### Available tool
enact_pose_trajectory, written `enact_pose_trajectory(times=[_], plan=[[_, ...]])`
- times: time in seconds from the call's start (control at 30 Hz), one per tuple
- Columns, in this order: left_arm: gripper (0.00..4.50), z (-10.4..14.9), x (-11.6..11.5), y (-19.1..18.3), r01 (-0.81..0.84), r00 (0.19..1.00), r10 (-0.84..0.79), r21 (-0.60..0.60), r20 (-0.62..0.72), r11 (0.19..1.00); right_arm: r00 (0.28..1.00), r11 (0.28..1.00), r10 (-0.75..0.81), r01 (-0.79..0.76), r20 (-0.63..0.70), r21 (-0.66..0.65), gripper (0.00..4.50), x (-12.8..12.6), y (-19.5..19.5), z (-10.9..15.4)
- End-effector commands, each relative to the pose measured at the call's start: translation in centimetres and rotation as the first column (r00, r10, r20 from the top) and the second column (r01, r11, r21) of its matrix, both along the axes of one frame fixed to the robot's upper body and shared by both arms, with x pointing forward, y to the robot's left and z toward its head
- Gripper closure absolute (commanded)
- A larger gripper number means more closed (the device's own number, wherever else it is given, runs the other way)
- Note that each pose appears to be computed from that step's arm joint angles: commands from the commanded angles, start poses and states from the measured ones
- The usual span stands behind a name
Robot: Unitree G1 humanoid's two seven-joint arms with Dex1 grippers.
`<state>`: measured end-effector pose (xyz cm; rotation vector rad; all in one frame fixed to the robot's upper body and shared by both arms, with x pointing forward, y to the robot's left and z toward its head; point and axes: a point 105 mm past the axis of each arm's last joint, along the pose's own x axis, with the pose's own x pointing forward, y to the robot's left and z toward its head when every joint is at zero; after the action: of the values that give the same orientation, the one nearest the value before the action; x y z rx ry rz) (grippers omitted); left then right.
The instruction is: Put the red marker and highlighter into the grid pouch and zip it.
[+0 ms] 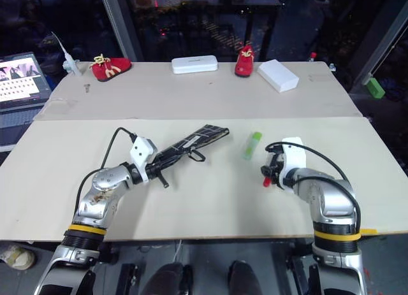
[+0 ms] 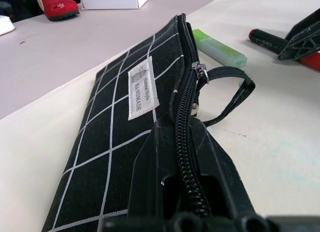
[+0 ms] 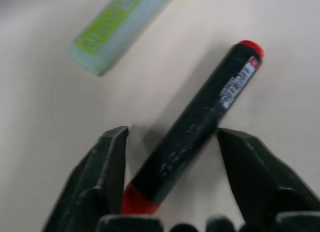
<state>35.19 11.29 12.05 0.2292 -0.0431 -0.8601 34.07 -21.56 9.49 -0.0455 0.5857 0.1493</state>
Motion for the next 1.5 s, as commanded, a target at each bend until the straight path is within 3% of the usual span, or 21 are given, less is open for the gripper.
enact_pose_trajectory(times=[0.03,0.13,0.37,0.47,0.5,0.53,0.57,0.6,0.67,0.83,1.07,1.3,1.5], plan=[[4.5,1.8,-0.1,0.0,0.007,0.999,-0.006,-0.022,0.054,1.0,0.996,0.995,-0.08,0.078,-0.027,-0.054,3.12,-0.6,-1.9,-1.3],[4.5,2.0,0.0,-0.1,0.012,0.998,-0.011,-0.022,0.057,1.0,0.996,0.994,-0.09,0.09,-0.007,-0.063,4.01,-0.3,-2.1,-1.1],[4.5,2.0,0.1,-0.3,0.029,0.998,-0.028,-0.009,0.058,1.0,0.99,0.99,-0.142,0.143,0.02,-0.008,4.01,0.5,-3.1,0.0],[4.5,1.9,0.1,-0.4,0.036,0.998,-0.035,-0.008,0.054,0.999,0.974,0.989,-0.14,0.127,0.18,0.08,4.01,2.2,-3.1,3.6],[4.5,1.9,0.0,-0.4,0.04,0.998,-0.04,-0.005,0.052,0.999,0.963,0.993,-0.119,0.108,0.241,0.057,4.01,2.7,-3.2,5.0],[4.5,1.8,0.0,-0.5,0.049,0.998,-0.049,0.0,0.048,0.999,0.914,0.996,0.047,-0.012,0.402,-0.091,4.01,3.3,-2.1,8.7],[4.5,1.8,-0.1,-0.5,0.056,0.997,-0.056,0.004,0.045,0.998,0.856,0.971,0.193,-0.098,0.479,-0.217,4.01,3.3,-0.7,10.9],[4.5,1.8,-0.1,-0.6,0.063,0.997,-0.063,0.008,0.043,0.998,0.759,0.884,0.415,-0.207,0.501,-0.419,4.01,2.8,1.5,12.3],[4.5,1.7,-0.1,-0.7,0.069,0.997,-0.069,0.012,0.041,0.998,0.637,0.699,0.657,-0.317,0.402,-0.641,4.01,1.8,3.9,11.8],[4.5,1.8,-0.1,-1.0,0.08,0.996,-0.081,0.013,0.041,0.997,0.488,0.382,0.853,-0.338,0.187,-0.86,4.01,1.8,5.8,10.3],[4.5,1.9,-0.3,-1.2,0.09,0.995,-0.09,0.012,0.045,0.996,0.376,0.186,0.923,-0.258,0.079,-0.948,4.01,2.5,7.3,10.2],[4.5,1.9,-0.3,-1.2,0.092,0.995,-0.092,0.013,0.045,0.996,0.322,0.069,0.947,-0.208,-0.001,-0.976,4.01,2.9,7.7,9.7],[4.5,2.0,-0.3,-1.2,0.09,0.995,-0.09,0.009,0.048,0.996,0.325,0.041,0.945,-0.189,-0.023,-0.981,4.01,3.4,7.0,9.8]])
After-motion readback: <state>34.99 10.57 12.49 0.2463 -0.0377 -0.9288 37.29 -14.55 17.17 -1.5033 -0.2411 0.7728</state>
